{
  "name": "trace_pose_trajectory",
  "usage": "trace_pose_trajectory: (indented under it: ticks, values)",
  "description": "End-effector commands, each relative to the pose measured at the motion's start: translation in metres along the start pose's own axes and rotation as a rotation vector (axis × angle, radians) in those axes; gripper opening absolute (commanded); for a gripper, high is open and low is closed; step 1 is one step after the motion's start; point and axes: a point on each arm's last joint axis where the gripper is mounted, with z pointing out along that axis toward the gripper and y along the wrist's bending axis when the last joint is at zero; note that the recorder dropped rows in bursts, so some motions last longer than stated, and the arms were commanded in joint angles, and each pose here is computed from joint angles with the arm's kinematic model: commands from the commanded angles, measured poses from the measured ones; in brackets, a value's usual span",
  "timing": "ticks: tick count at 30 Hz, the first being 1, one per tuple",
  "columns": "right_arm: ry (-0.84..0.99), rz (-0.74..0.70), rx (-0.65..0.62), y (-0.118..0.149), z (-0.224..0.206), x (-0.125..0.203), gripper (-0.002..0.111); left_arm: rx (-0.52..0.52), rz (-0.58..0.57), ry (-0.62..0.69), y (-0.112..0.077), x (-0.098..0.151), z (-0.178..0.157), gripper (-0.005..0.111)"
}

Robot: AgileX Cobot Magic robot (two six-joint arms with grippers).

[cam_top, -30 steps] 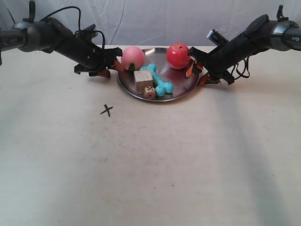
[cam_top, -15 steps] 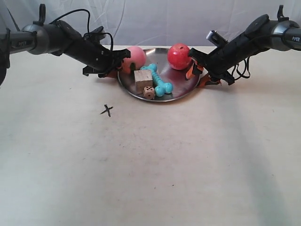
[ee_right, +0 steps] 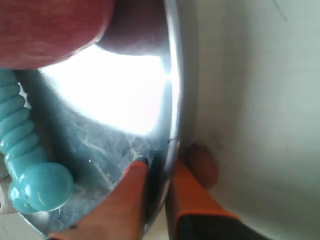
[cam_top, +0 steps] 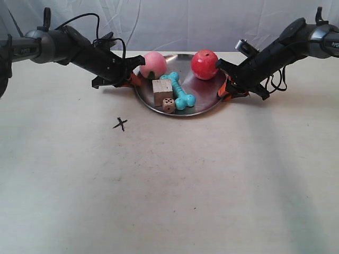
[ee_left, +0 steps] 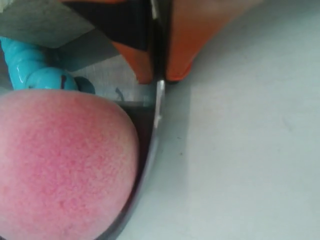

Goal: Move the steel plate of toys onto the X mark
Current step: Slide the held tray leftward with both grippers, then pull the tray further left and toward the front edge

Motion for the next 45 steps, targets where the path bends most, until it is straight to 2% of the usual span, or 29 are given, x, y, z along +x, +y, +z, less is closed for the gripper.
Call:
trace_pose_trajectory:
  ticks: [1, 9, 17, 25, 30, 36, 40, 45]
  values:
    - [0.08, 0.001, -0.097, 0.012, 0.011, 0.01, -0.001, 0.049, -0.017, 0.144, -0.009, 0.019, 0.007, 0.0]
    - [0.128, 0.068, -0.176, 0.02, 0.009, 0.014, -0.001, 0.022, -0.041, 0.155, -0.007, 0.006, -0.023, 0.0]
    - [0.124, 0.057, -0.216, 0.056, 0.001, 0.018, -0.001, 0.011, -0.033, 0.149, -0.009, -0.006, -0.057, 0.0]
    - [0.191, 0.066, -0.234, 0.078, 0.012, 0.03, -0.001, -0.029, -0.023, 0.25, -0.004, -0.002, -0.074, 0.0]
    - [0.205, 0.043, -0.245, 0.095, 0.016, 0.036, -0.001, -0.044, -0.019, 0.255, -0.005, -0.003, -0.102, 0.0]
    - [0.21, 0.002, -0.252, 0.125, 0.01, 0.046, -0.001, -0.09, -0.053, 0.268, 0.009, 0.005, -0.14, 0.0]
    - [0.234, -0.016, -0.188, 0.135, 0.014, 0.055, -0.001, -0.114, -0.1, 0.287, 0.02, 0.02, -0.163, 0.0]
    - [0.256, -0.069, -0.129, 0.153, 0.018, 0.068, -0.001, -0.142, -0.119, 0.28, 0.025, 0.038, -0.185, 0.0]
